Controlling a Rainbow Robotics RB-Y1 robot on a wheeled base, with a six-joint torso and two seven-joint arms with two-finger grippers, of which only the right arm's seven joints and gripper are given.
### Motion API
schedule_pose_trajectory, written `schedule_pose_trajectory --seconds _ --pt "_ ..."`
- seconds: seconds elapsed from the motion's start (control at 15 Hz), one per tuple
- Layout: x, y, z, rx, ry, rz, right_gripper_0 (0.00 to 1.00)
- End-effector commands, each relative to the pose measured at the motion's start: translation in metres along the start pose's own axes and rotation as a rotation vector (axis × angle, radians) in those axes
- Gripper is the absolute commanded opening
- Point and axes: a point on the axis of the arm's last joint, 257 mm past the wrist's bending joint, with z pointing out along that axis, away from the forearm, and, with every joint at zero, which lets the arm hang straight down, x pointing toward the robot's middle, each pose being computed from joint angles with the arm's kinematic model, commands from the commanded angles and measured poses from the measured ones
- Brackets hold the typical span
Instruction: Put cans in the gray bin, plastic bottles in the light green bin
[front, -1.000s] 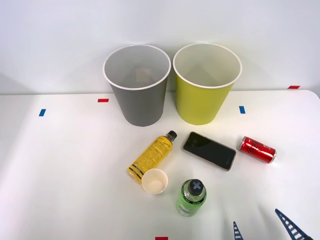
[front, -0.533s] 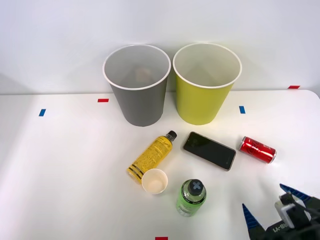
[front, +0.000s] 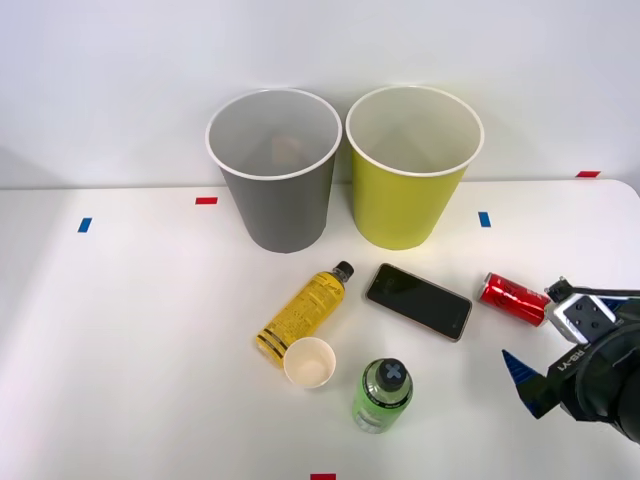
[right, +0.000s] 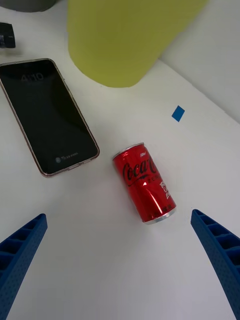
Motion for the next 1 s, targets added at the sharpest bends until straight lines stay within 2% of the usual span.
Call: schedule_pose_trajectory --seconds 0.07,0.2,0.33,0.47,0.73,1.0 --pt "-0.004 -0.012 0.000 -0.058 0.095 -0.092 1.00" --pt "-0.008 -0.020 0.006 -0.091 0.142 -0.177 1.00" --pt "-0.011 -0.029 0.025 -0.143 0.168 -0.189 1.00" --pt "-0.013 -0.044 0.037 -0.159 0.201 -0.237 1.00" --pt "-0.006 -0.046 0.047 -0.196 0.258 -0.245 1.00" --pt "-0.005 -0.051 0.076 -0.210 0.308 -0.272 1.00"
